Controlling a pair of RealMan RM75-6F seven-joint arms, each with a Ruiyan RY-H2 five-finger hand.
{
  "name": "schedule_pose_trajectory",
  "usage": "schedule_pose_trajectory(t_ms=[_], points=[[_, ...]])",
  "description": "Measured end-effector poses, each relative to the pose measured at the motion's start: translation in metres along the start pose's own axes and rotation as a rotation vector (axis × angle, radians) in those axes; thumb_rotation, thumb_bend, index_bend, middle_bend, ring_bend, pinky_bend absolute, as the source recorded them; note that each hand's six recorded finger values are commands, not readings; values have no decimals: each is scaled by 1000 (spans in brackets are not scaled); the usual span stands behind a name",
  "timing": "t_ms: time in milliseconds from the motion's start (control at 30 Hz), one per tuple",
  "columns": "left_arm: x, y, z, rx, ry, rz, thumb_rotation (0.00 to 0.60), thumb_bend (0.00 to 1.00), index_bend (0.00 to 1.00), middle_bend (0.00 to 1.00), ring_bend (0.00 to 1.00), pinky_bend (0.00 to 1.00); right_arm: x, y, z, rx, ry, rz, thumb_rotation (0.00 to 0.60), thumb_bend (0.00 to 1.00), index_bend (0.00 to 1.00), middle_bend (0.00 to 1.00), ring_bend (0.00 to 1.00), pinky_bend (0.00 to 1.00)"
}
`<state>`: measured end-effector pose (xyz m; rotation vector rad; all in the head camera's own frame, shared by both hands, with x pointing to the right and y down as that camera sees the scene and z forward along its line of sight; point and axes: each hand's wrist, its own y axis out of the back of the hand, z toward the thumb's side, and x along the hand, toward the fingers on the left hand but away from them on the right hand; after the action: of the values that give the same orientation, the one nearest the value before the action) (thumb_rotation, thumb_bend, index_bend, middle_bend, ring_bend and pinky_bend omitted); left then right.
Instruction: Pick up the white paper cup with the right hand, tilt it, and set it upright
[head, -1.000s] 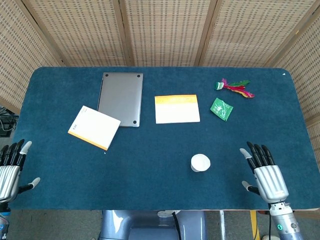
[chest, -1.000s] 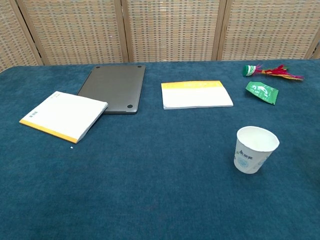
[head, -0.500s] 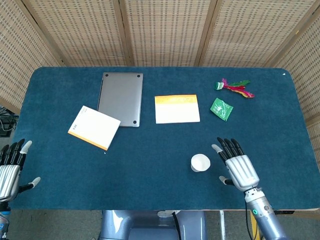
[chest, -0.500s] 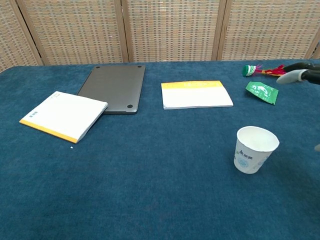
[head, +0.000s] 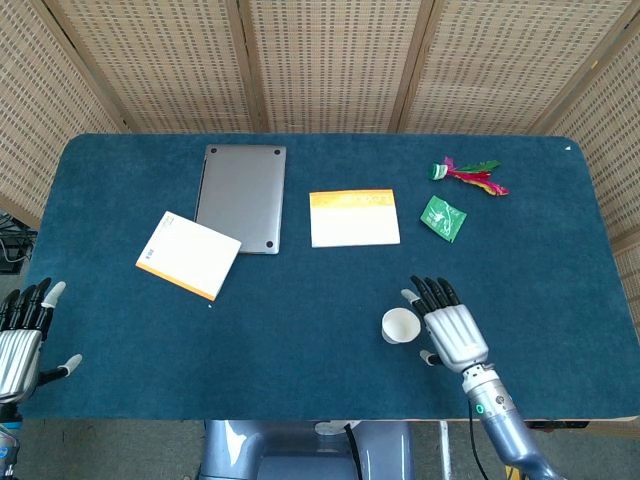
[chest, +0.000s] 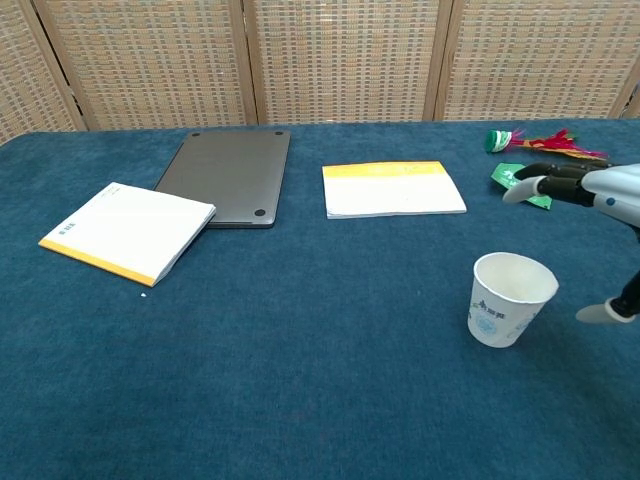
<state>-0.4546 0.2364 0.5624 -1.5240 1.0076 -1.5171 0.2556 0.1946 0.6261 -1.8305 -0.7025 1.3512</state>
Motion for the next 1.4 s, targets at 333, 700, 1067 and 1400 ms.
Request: schedule_pose_trajectory(t_ms=[333, 700, 1067, 1400], points=[[0, -1, 2, 3, -4, -2, 600, 100, 0, 0, 0, 0, -17, -7, 6, 22, -3, 30, 600, 228, 262, 0, 0, 0], [1, -2, 2, 5, -3, -7, 600, 100, 0, 0, 0, 0, -32, -27, 11, 41, -23, 102, 600, 228, 316, 1, 0, 0], [2, -6, 3, 9, -7, -16, 600, 100, 0, 0, 0, 0, -37, -25, 18, 13, -12, 65, 600, 247, 495, 116, 0, 30], [2, -7, 4, 14, -8, -18, 600, 100, 0, 0, 0, 0, -47, -13, 20, -84, -1, 48, 600, 248, 501, 117, 0, 30]])
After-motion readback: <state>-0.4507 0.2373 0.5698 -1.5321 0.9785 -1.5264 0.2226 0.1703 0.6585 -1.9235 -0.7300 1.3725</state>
